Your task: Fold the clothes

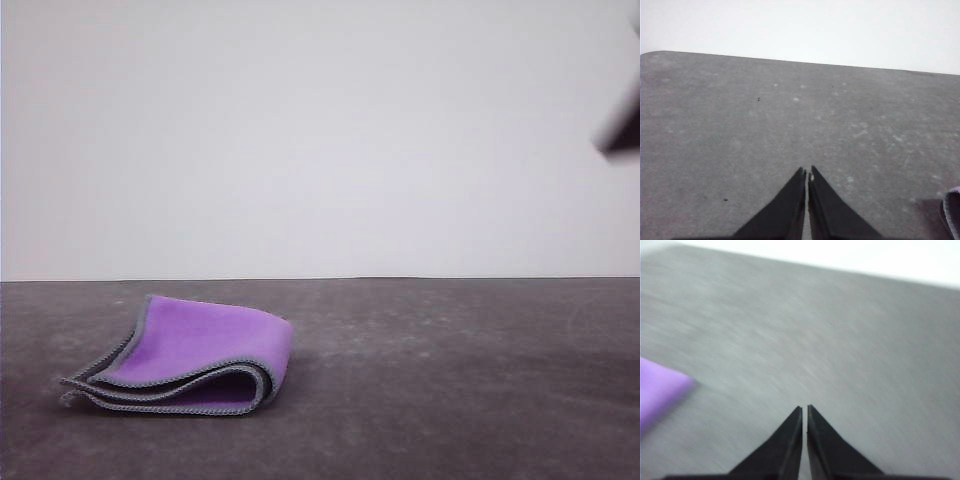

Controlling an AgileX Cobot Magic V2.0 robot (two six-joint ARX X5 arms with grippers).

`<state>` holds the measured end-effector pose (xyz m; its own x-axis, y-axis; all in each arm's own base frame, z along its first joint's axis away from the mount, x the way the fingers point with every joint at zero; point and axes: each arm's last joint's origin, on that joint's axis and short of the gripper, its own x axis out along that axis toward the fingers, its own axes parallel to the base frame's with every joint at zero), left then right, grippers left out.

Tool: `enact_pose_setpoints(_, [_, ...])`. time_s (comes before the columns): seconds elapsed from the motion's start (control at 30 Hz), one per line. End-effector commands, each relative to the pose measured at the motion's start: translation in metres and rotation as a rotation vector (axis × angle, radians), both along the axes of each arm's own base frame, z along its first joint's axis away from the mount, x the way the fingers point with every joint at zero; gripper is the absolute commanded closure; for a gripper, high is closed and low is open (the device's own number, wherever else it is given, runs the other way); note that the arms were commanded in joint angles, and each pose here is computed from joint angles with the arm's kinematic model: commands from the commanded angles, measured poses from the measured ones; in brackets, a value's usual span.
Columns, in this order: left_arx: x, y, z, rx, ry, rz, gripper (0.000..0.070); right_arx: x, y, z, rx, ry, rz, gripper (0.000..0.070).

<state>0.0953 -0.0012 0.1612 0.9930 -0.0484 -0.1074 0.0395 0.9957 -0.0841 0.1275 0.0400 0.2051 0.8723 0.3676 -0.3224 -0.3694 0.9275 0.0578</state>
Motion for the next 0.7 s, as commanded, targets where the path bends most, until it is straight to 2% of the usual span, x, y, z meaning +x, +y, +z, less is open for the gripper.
enact_pose_setpoints(0.0, [0.001, 0.000, -0.006, -0.004, 0.010, 0.004, 0.0700, -0.006, -0.006, -0.005, 0.009, -0.043, -0.046, 0.0686])
enact_pose_setpoints(0.13, [0.001, 0.000, -0.006, -0.004, 0.010, 0.004, 0.0700, -0.019, -0.019, -0.023, 0.010, -0.113, -0.164, 0.0686])
enact_pose_setpoints(0.33, [0.001, 0.000, -0.006, -0.004, 0.010, 0.004, 0.0700, -0.028, -0.030, -0.042, 0.015, -0.195, -0.256, 0.0686])
enact_pose_setpoints(0.53, [0.001, 0.000, -0.006, -0.004, 0.010, 0.004, 0.0700, -0.031, -0.035, -0.051, 0.012, -0.202, -0.302, 0.0686])
enact_pose_setpoints(0.67, [0.001, 0.000, -0.006, -0.004, 0.010, 0.004, 0.0700, -0.031, -0.035, -0.051, 0.025, -0.201, -0.300, 0.0686])
